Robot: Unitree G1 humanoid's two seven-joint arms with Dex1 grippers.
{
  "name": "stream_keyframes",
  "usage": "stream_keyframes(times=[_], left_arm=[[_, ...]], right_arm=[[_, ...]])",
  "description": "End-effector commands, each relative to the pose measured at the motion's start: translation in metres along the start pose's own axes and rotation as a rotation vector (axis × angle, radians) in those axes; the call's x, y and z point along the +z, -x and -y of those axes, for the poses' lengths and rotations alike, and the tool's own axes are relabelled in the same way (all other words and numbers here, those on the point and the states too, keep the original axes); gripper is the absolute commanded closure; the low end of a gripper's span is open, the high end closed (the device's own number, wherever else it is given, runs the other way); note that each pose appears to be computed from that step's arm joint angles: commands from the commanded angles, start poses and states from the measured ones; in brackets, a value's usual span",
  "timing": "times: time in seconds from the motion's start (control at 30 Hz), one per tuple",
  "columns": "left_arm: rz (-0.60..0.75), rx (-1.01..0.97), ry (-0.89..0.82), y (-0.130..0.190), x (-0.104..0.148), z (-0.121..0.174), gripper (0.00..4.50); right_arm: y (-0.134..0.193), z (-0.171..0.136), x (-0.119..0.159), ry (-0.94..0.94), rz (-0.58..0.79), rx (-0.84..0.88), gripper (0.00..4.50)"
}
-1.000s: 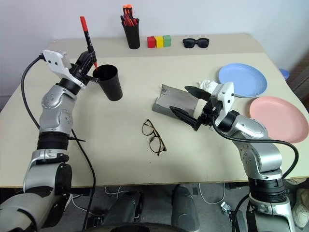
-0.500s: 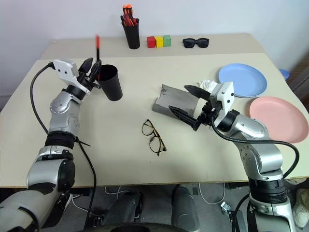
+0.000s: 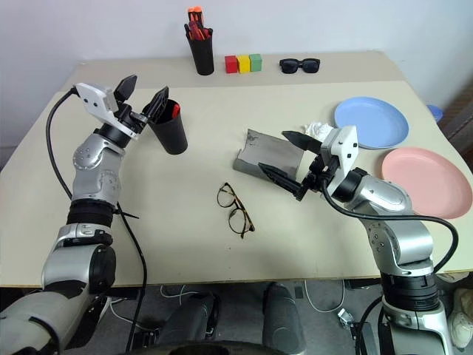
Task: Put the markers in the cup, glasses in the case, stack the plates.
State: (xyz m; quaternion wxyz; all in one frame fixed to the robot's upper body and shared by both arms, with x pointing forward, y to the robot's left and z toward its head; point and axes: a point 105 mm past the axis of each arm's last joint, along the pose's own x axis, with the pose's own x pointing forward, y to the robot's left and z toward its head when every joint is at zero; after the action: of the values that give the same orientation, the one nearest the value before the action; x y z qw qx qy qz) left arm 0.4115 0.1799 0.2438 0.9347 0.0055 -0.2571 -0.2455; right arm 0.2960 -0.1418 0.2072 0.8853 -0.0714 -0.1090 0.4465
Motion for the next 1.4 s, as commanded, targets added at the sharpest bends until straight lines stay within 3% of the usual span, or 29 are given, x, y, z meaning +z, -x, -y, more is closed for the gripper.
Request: stream_keyframes(times=[0.03,0.2,0.5,0.67,1.2,1.4], left_arm=[[0.011,-0.130,0.032,-0.004,0.013,0.017,0.03],[-0.062,-0.337,0.056,-0.007,0.012,0.050,0.03],[-0.137,-0.501,0.183,0.014,0.017,0.063,0.03],[-0.190,-0.486,0.201,0.027,0.016,0.054,0.03],[-0.241,-0.547,0.263,0.032,0.006,0.077,0.03],[-0.232,-0.579,0.315,0.038,0.009,0.085,0.03]], right_arm=[[0.001,0.002,0.006,0.042,0.014,-0.006,0.00],[0.002,0.006,0.000,0.069,-0.016,-0.024,0.00],[-0.009,0.021,-0.011,0.090,-0.078,-0.111,0.00],[-0.011,0.024,-0.009,0.099,-0.070,-0.127,0.00],[-0.009,0.025,-0.009,0.130,-0.084,-0.122,0.00],[-0.020,0.030,-0.040,0.081,-0.255,-0.104,0.00]])
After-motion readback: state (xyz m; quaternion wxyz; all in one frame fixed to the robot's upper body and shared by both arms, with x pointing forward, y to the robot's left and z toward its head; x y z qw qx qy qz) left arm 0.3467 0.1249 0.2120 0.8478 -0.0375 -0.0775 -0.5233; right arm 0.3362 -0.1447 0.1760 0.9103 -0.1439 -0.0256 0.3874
